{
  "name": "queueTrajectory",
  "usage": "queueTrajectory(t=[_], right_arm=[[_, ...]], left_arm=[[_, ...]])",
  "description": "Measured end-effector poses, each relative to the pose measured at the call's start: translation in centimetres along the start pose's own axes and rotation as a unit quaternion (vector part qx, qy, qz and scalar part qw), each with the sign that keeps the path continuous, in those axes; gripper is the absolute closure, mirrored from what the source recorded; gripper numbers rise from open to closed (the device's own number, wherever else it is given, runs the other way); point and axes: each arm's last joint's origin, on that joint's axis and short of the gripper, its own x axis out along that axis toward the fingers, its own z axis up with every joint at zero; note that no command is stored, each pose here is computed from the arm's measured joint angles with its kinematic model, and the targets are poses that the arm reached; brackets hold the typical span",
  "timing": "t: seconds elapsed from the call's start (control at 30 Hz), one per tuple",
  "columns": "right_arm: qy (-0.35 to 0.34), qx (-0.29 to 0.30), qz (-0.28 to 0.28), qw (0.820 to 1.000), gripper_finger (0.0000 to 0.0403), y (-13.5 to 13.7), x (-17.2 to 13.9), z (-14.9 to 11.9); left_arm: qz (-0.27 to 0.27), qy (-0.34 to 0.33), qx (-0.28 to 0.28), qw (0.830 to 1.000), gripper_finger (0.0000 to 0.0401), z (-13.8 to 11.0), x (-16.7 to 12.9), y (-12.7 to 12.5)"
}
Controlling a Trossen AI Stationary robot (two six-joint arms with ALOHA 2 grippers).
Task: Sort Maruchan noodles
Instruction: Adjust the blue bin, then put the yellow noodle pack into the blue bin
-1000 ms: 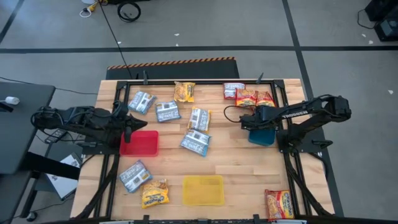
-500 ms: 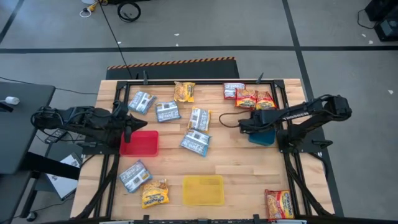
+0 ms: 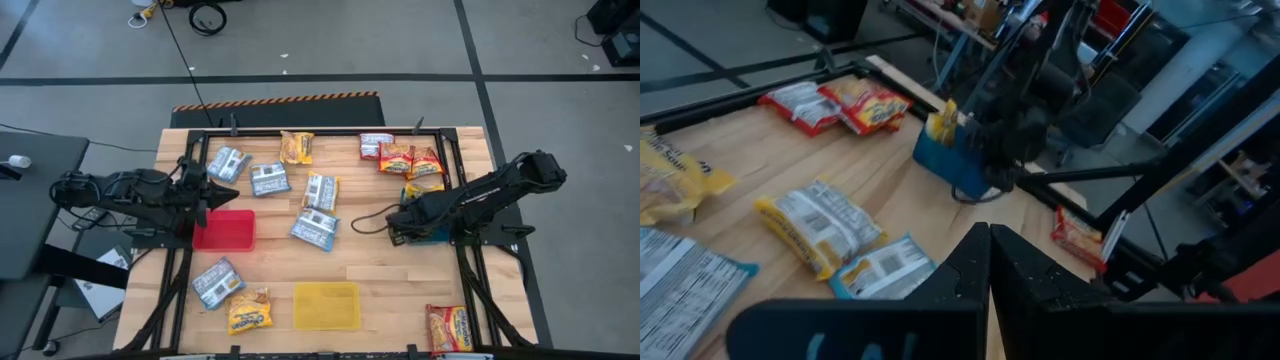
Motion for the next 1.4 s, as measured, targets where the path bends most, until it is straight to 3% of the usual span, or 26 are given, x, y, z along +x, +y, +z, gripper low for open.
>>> queueTrajectory(t=[0.2, 0.37, 0.57, 0.67, 0.83, 0.93, 1.13, 1.4], right_arm=[[-0.012, -0.042, 0.027, 0.999, 0.0382, 1.6, -2.6, -0.4], [-0.062, -0.103, 0.006, 0.993, 0.0396, 2.5, -7.7, 0.5], [-0.218, -0.202, 0.025, 0.955, 0.0381, 3.9, -12.8, 2.8], [-0.259, -0.189, 0.078, 0.944, 0.0355, 5.2, -13.6, 4.8], [-0.252, -0.109, 0.194, 0.942, 0.0288, 7.6, -12.0, 8.9], [-0.246, -0.069, 0.231, 0.939, 0.0240, 9.4, -10.3, 11.2], [-0.209, -0.027, 0.235, 0.949, 0.0179, 12.1, -5.4, 14.1], [-0.158, 0.028, 0.222, 0.962, 0.0184, 13.4, -0.9, 15.5]], left_arm=[[0.028, -0.021, 0.002, 0.999, 0.0388, 0.1, 0.0, 0.2], [0.081, -0.068, -0.014, 0.994, 0.0388, 0.5, 0.1, 0.3], [0.078, -0.074, -0.023, 0.994, 0.0388, 0.6, 0.9, -0.1], [0.082, -0.070, -0.019, 0.994, 0.0388, 0.4, 1.6, -0.3], [0.079, -0.049, -0.012, 0.996, 0.0388, 0.1, 2.4, -0.6], [0.068, -0.040, -0.012, 0.997, 0.0388, 0.0, 2.4, -0.6], [0.041, -0.027, 0.007, 0.999, 0.0387, 0.1, 2.0, -0.7], [0.033, -0.013, 0.044, 0.998, 0.0387, -0.1, 2.1, -0.7]])
